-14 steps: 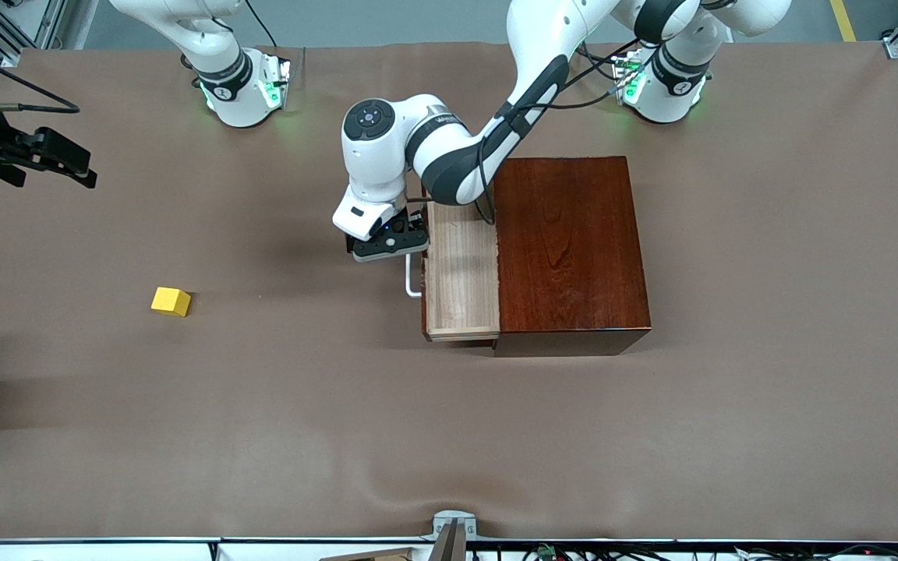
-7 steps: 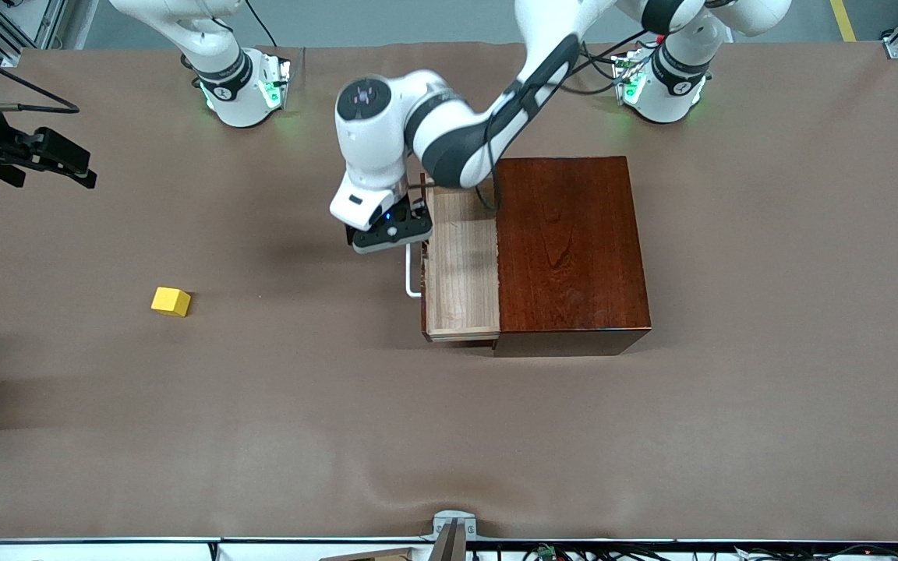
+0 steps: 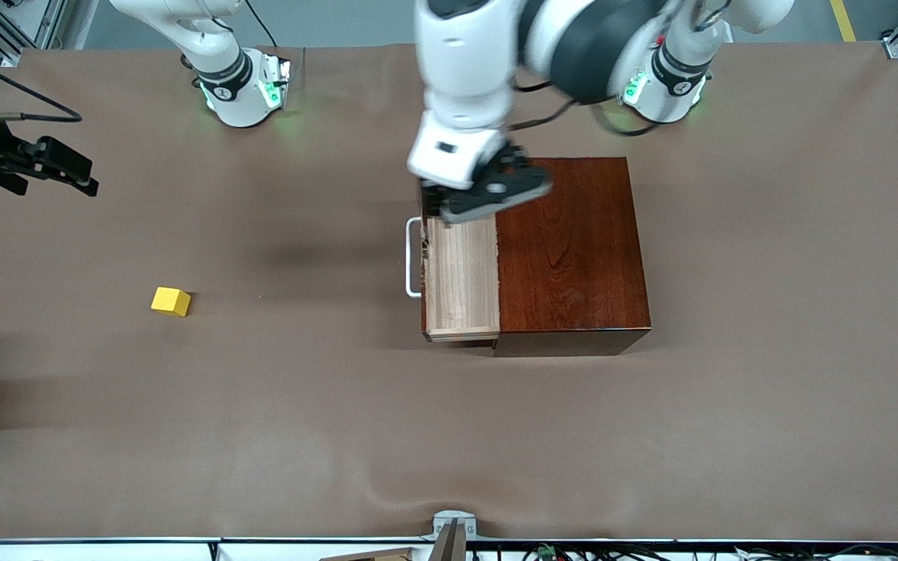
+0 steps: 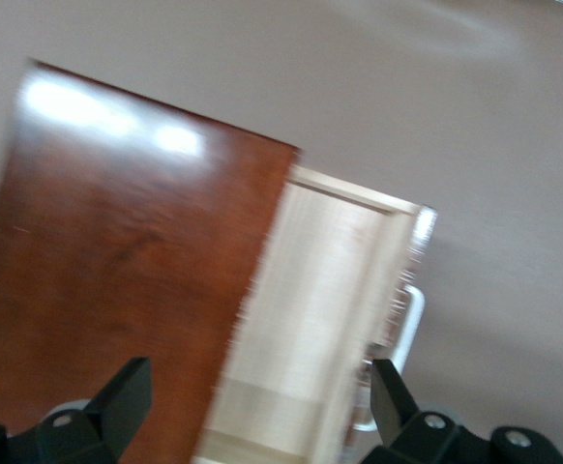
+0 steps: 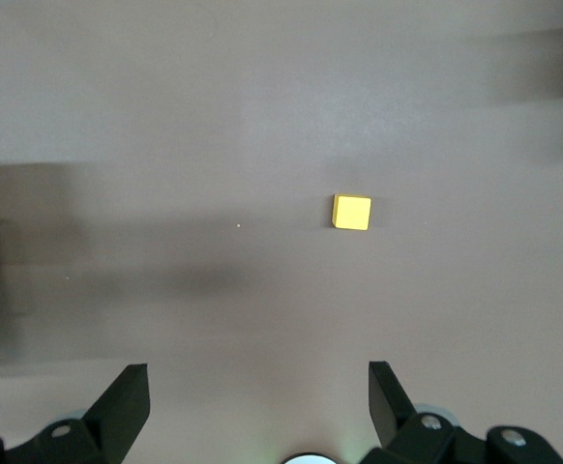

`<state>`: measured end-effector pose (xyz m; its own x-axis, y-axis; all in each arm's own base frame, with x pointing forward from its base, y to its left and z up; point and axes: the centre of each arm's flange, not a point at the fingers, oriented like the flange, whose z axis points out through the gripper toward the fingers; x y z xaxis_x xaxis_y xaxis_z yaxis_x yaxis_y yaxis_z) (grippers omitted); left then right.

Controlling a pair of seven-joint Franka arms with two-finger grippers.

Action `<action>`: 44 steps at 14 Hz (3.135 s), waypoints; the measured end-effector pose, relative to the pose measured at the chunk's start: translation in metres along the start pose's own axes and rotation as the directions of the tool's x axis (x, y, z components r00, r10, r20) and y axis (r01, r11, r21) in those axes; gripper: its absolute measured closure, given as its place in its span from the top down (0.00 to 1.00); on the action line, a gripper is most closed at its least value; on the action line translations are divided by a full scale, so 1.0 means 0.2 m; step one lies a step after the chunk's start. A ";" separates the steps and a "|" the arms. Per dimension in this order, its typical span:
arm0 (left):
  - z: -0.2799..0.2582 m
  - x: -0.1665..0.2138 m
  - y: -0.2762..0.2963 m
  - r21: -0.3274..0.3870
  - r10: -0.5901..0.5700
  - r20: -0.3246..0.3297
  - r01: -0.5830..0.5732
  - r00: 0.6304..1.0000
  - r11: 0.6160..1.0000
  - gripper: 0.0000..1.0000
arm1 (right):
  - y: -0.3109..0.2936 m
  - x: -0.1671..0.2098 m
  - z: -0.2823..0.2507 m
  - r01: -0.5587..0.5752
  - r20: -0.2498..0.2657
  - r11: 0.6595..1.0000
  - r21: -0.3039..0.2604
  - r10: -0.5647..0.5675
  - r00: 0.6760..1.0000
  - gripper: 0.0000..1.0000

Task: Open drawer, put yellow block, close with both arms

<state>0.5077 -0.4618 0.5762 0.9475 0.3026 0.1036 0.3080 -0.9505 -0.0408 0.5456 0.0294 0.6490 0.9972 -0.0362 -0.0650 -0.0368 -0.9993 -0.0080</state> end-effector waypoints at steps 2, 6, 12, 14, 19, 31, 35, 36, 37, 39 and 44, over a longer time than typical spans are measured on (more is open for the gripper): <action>-0.07 0.17 -0.20 0.026 0.037 0.016 -0.037 0.999 0.999 1.00 | 0.00 0.05 0.05 -0.001 0.001 1.000 0.001 0.001 1.000 1.00; -0.15 0.45 -0.57 0.049 0.102 0.044 -0.104 0.994 0.993 1.00 | 0.06 0.18 0.20 -0.023 0.012 1.000 0.004 0.023 1.000 1.00; -0.23 0.76 -1.20 0.047 0.220 0.074 -0.223 0.973 0.974 1.00 | 0.12 0.34 0.49 -0.045 0.079 0.999 0.002 0.044 0.996 1.00; -0.23 0.84 -1.40 0.047 0.232 0.087 -0.237 0.969 0.970 1.00 | 0.13 0.38 0.58 -0.048 0.109 0.999 -0.001 0.048 0.993 1.00; -0.24 0.87 -1.69 0.034 0.291 0.111 -0.296 0.950 0.954 1.00 | 0.24 0.48 0.78 -0.082 0.127 0.997 0.001 0.081 0.989 1.00; -0.23 0.69 -1.92 -0.025 0.334 0.127 -0.334 0.934 0.942 1.00 | 0.42 0.48 1.43 -0.143 0.162 0.990 0.004 0.140 0.977 1.00; -0.23 0.67 -1.89 -0.025 0.346 0.129 -0.346 0.929 0.938 1.00 | 0.44 0.43 1.61 -0.143 0.157 0.990 -0.001 0.142 0.977 1.00; -0.22 0.67 -1.89 -0.025 0.345 0.129 -0.345 0.930 0.938 1.00 | 0.44 0.41 1.64 -0.140 0.153 0.990 -0.006 0.139 0.978 1.00; -0.22 0.67 -1.89 -0.025 0.344 0.129 -0.344 0.930 0.939 1.00 | 0.45 0.41 1.67 -0.132 0.147 0.991 -0.017 0.133 0.980 1.00; -0.22 0.67 -1.89 -0.025 0.343 0.129 -0.343 0.930 0.939 1.00 | 0.45 0.39 1.73 -0.122 0.136 0.992 -0.029 0.125 0.983 1.00; -0.23 0.67 -1.89 -0.025 0.345 0.128 -0.345 0.930 0.938 1.00 | 0.45 0.33 1.87 -0.119 0.097 0.993 -0.027 0.121 0.988 1.00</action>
<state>0.5143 -0.0654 0.6502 0.9983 -0.0376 -0.0449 -0.0399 -0.9980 -0.0493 0.5844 -0.0585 0.2706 0.9744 -0.1556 -0.1622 -0.1532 -0.9878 0.0272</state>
